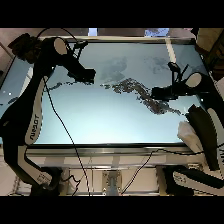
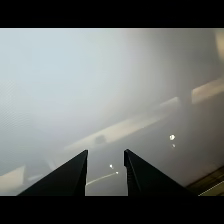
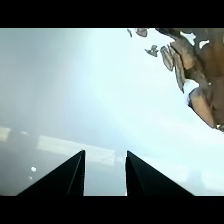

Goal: Fold the shirts.

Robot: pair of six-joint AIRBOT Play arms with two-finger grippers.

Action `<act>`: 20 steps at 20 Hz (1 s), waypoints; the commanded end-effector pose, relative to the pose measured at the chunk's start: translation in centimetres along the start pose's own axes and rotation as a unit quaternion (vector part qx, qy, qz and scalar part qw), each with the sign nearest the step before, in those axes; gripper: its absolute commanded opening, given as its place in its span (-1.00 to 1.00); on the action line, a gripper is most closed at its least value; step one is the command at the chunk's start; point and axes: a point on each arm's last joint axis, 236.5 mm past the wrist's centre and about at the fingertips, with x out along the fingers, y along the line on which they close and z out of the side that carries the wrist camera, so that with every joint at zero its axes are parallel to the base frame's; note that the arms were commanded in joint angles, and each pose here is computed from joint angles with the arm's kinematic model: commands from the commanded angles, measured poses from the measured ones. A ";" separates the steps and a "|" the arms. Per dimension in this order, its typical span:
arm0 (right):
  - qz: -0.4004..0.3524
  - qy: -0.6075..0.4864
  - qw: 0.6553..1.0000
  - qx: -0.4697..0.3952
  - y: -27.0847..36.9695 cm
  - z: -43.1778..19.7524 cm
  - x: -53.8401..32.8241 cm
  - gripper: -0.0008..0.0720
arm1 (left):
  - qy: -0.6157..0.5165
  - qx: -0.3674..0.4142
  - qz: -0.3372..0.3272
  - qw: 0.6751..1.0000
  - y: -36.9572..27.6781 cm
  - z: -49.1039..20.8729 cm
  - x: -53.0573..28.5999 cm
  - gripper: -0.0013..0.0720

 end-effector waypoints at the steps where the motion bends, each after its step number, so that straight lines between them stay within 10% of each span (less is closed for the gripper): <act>1: -0.020 0.014 1.000 -0.013 -0.1 -0.5 1.2 -0.17 | 0.004 0.018 0.000 1.000 0.0 -0.2 0.0 -0.17; 20: -0.015 -0.035 0.999 -0.012 0.2 1.9 1.1 -0.17 | -0.061 -0.010 -0.003 0.998 -0.1 2.9 -0.2 -0.18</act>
